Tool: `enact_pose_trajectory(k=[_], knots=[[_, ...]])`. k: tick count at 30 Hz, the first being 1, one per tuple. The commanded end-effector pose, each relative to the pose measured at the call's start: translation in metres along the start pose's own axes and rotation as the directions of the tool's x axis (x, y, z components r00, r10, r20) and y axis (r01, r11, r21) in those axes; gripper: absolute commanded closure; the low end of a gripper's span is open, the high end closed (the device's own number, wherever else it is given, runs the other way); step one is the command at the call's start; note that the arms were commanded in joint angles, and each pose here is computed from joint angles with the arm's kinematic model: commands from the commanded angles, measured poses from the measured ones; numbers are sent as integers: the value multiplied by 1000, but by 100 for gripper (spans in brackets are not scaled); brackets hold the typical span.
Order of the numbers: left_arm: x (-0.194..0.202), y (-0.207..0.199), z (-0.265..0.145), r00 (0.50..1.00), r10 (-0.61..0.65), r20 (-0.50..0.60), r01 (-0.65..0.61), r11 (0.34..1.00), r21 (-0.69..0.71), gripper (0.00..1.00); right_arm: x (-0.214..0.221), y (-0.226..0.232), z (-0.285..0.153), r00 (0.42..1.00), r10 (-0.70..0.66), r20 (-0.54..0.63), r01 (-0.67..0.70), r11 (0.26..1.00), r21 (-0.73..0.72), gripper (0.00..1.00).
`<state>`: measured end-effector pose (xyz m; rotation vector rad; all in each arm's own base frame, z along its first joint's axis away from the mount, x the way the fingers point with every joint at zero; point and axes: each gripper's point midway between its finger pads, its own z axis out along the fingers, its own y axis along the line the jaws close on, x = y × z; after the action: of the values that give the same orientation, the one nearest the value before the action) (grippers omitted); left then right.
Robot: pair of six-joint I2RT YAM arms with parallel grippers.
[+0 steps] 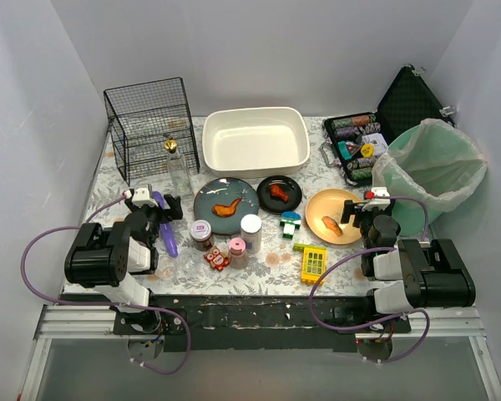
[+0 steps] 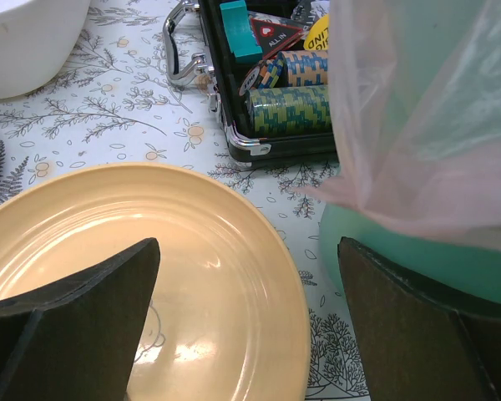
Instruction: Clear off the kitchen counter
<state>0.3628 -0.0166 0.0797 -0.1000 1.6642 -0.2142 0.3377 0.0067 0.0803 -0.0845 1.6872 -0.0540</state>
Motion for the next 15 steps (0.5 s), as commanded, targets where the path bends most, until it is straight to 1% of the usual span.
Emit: enact_pose_trajectory(k=[1,15], knots=[[-10,0,3,999,14,32,-14,1000,-6,2,-15,-2,7,999,-7,45,7,1000,4,4],[-10,-1,3,999,12,30,-12,1000,-4,2,-14,-1,7,999,-7,44,7,1000,2,3]])
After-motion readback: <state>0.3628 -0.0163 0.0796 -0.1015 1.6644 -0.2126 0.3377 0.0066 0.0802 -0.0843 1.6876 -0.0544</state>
